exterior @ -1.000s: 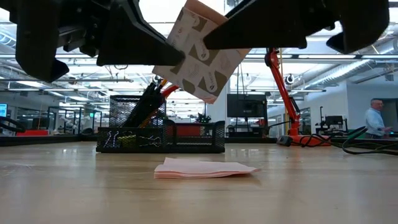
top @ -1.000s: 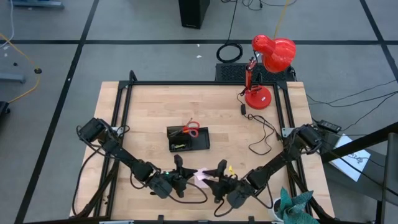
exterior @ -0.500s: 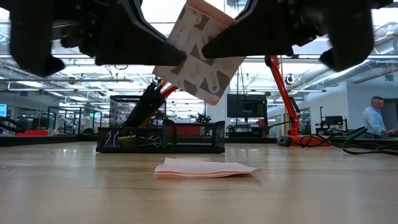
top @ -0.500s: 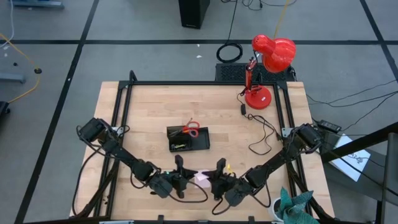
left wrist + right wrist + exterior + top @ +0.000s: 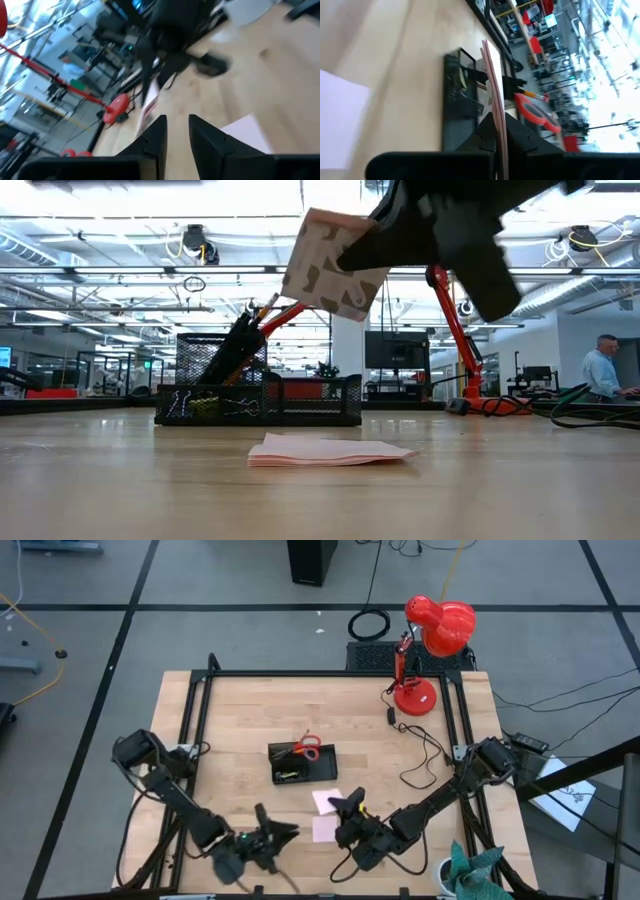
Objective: Pick and place office supplies into organizer
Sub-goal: Put the pink sticky note into the mesh desk organizer
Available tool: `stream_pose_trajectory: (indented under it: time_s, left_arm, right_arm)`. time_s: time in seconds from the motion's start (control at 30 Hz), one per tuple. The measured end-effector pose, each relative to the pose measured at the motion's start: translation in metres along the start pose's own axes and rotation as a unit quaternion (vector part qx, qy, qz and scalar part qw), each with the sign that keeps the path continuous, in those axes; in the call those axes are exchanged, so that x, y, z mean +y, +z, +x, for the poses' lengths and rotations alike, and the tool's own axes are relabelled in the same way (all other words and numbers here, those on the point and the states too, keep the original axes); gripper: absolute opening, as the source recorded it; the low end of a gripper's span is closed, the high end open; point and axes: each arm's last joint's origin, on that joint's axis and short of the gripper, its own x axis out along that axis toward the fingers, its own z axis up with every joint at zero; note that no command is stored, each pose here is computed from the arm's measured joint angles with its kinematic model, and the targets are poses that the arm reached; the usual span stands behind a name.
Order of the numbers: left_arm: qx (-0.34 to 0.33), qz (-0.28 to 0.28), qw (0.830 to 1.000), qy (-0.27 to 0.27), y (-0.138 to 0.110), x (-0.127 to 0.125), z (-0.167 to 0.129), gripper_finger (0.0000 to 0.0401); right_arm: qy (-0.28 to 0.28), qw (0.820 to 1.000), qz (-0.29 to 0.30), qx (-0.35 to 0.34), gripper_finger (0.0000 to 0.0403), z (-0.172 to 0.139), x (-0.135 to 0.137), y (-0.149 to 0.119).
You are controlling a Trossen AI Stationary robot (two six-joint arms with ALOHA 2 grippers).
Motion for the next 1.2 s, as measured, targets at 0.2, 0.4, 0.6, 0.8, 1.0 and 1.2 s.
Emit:
stream_pose_trajectory:
  time_s: [0.2,0.4,0.6,0.8,1.0,1.2]
  left_arm:
    - [-0.043,-0.023,0.998,-0.036,0.016,-0.001,-0.037,0.0087]
    - [-0.080,-0.042,0.994,-0.069,0.027,0.000,-0.070,0.0088]
    - [-0.105,-0.049,0.990,-0.084,0.034,0.002,-0.087,0.0088]
    - [-0.104,-0.045,0.990,-0.087,0.034,0.001,-0.089,0.0088]
    - [-0.102,-0.041,0.990,-0.087,0.033,0.001,-0.088,0.0088]
    - [-0.098,-0.033,0.991,-0.088,0.031,0.000,-0.088,0.0088]
  right_arm:
    - [-0.009,0.998,-0.056,0.022,0.0001,0.016,-0.006,-0.005]
    - [-0.013,0.998,-0.048,0.043,0.0001,0.036,-0.015,-0.011]
    - [0.012,0.997,-0.048,0.055,0.0001,0.059,-0.020,-0.019]
    - [0.010,0.993,-0.081,0.082,0.0000,0.084,-0.010,-0.031]
    - [0.013,0.986,-0.126,0.110,0.0000,0.105,-0.001,-0.045]
    - [0.006,0.984,-0.135,0.120,0.0000,0.124,-0.003,-0.053]
